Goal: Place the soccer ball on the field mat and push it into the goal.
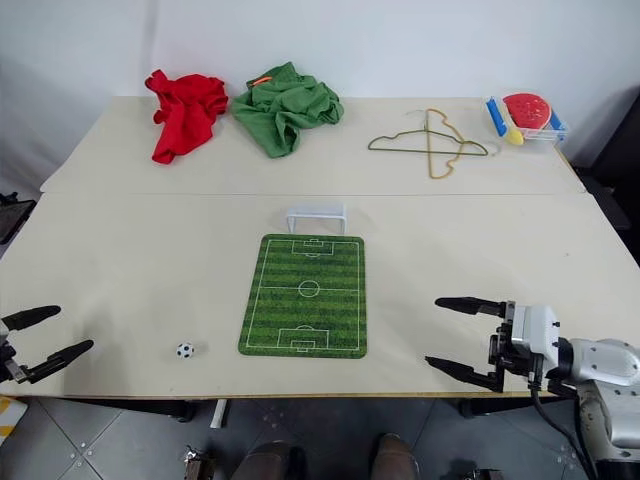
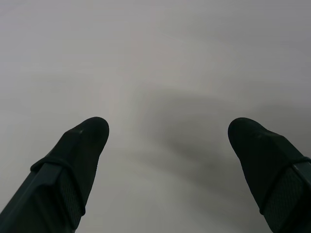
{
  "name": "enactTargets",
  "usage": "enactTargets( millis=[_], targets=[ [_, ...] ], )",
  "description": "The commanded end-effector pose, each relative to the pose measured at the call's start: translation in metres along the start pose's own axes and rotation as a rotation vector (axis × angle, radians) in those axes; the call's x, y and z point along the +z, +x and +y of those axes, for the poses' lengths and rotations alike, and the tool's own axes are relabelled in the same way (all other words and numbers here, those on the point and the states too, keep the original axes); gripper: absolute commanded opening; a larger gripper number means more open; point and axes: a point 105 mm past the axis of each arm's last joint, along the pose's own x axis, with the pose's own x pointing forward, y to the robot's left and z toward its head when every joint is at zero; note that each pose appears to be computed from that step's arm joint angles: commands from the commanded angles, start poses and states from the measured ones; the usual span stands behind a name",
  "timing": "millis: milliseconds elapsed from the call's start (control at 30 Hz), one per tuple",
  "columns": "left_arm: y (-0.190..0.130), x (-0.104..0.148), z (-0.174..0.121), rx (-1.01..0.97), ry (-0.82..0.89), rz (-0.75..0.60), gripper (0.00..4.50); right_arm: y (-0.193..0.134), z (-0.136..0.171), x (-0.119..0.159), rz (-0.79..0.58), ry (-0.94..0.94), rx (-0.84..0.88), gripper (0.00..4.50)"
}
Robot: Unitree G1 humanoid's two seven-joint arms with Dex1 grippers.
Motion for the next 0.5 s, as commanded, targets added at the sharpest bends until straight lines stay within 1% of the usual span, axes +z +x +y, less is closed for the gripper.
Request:
enactTargets(
  millis=[33, 100, 133, 200, 300, 367, 500],
  targets=[
    [-0.002, 0.009, 0.001, -0.008, 0.016, -0.037, 4.48, 0.005, -0.004, 0.007, -0.042, -0.007, -0.021, 4.50],
    [0.004, 0.018, -0.002, -0.046, -0.014, -0.087, 4.48, 0.012, 0.000, 0.017, -0.104, 0.022, 0.013, 4.50],
    [0.007, 0.026, -0.004, -0.071, -0.002, -0.122, 4.48, 0.017, 0.002, 0.024, -0.147, 0.021, 0.034, 4.50],
    [0.012, 0.036, -0.010, -0.148, 0.023, -0.148, 4.48, 0.025, 0.007, 0.040, -0.251, 0.017, 0.084, 4.50],
    [0.019, 0.055, -0.027, -0.288, 0.122, -0.200, 4.48, 0.034, 0.021, 0.061, -0.400, 0.007, 0.186, 4.50],
    [0.022, 0.059, -0.036, -0.358, 0.156, -0.206, 4.48, 0.038, 0.029, 0.069, -0.459, 0.004, 0.233, 4.50],
    [0.027, 0.057, -0.050, -0.432, 0.158, -0.204, 4.48, 0.041, 0.045, 0.076, -0.521, -0.015, 0.305, 4.50]
  ],
)
